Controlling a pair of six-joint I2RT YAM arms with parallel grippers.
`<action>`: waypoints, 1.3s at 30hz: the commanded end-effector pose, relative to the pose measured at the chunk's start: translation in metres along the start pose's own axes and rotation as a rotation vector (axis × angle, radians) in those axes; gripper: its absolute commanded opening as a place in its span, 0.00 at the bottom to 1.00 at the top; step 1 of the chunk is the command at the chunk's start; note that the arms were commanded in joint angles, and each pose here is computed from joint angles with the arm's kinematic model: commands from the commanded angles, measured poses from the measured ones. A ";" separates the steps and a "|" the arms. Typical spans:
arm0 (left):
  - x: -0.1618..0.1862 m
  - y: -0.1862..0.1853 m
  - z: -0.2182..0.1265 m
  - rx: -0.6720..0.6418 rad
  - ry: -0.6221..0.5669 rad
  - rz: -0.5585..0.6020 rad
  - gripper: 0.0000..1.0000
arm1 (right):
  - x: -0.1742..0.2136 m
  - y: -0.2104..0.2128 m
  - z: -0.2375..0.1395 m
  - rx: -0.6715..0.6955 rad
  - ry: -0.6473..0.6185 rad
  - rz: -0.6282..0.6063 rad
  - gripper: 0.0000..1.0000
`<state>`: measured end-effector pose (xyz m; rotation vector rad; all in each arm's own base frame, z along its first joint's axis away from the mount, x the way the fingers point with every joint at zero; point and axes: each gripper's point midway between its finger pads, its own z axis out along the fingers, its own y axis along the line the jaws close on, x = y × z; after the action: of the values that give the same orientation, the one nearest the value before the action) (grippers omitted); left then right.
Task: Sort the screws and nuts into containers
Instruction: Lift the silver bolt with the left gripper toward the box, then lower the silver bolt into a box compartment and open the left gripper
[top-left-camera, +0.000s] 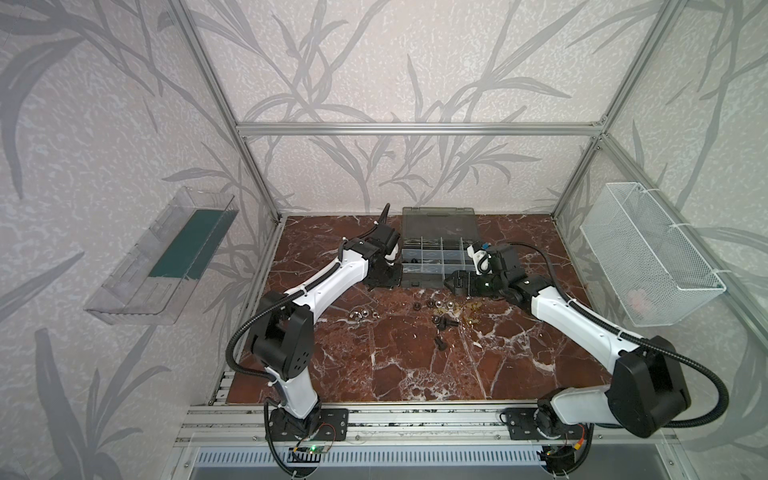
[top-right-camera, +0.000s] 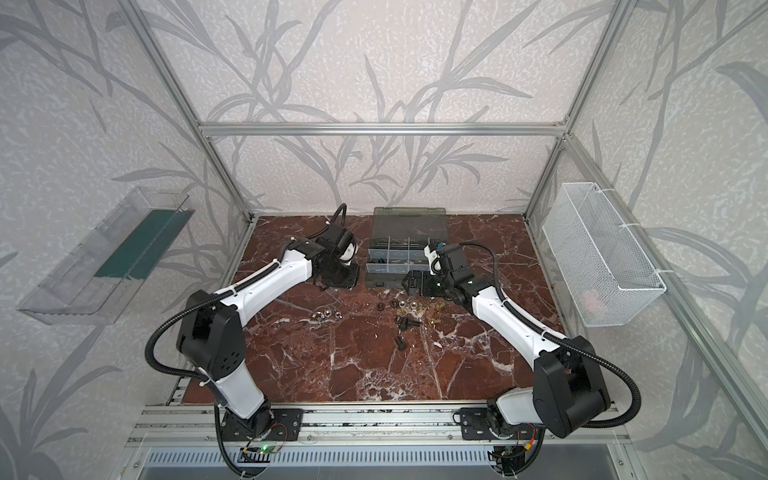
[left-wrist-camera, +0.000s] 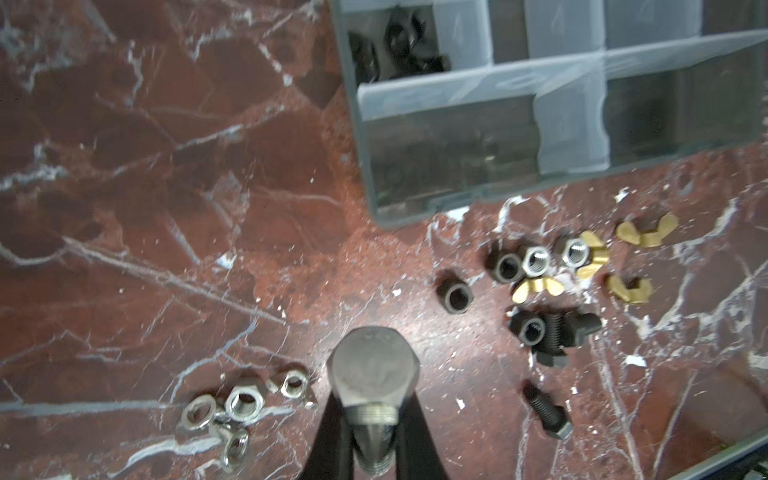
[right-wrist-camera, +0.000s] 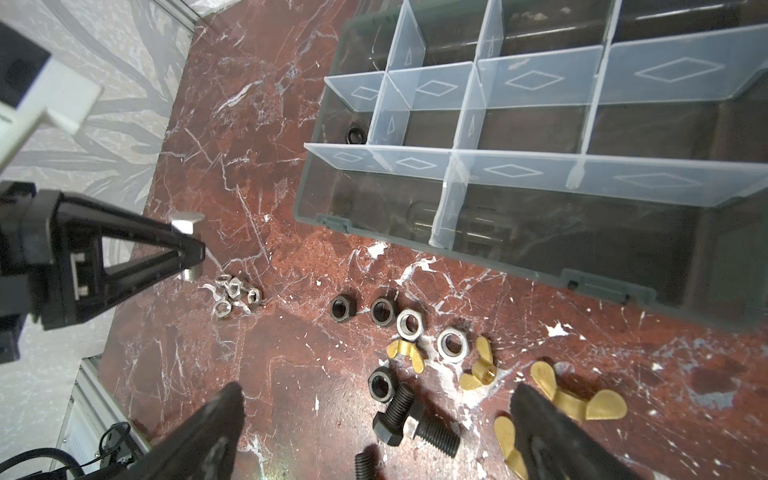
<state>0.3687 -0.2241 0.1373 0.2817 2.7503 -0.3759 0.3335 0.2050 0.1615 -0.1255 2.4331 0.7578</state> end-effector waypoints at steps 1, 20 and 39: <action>-0.015 -0.017 0.009 0.031 -0.004 0.036 0.00 | -0.012 0.006 -0.015 -0.001 -0.041 -0.007 0.99; -0.054 -0.052 0.095 0.008 0.037 0.128 0.00 | -0.011 -0.021 -0.045 0.043 -0.082 0.040 0.99; -0.040 -0.046 0.109 -0.007 0.080 0.131 0.29 | -0.007 -0.029 -0.035 0.059 -0.057 0.068 0.99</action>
<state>0.4325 -0.3056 0.0548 0.4760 2.8001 -0.3272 0.3301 0.1635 0.1808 -0.0098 2.3921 0.7202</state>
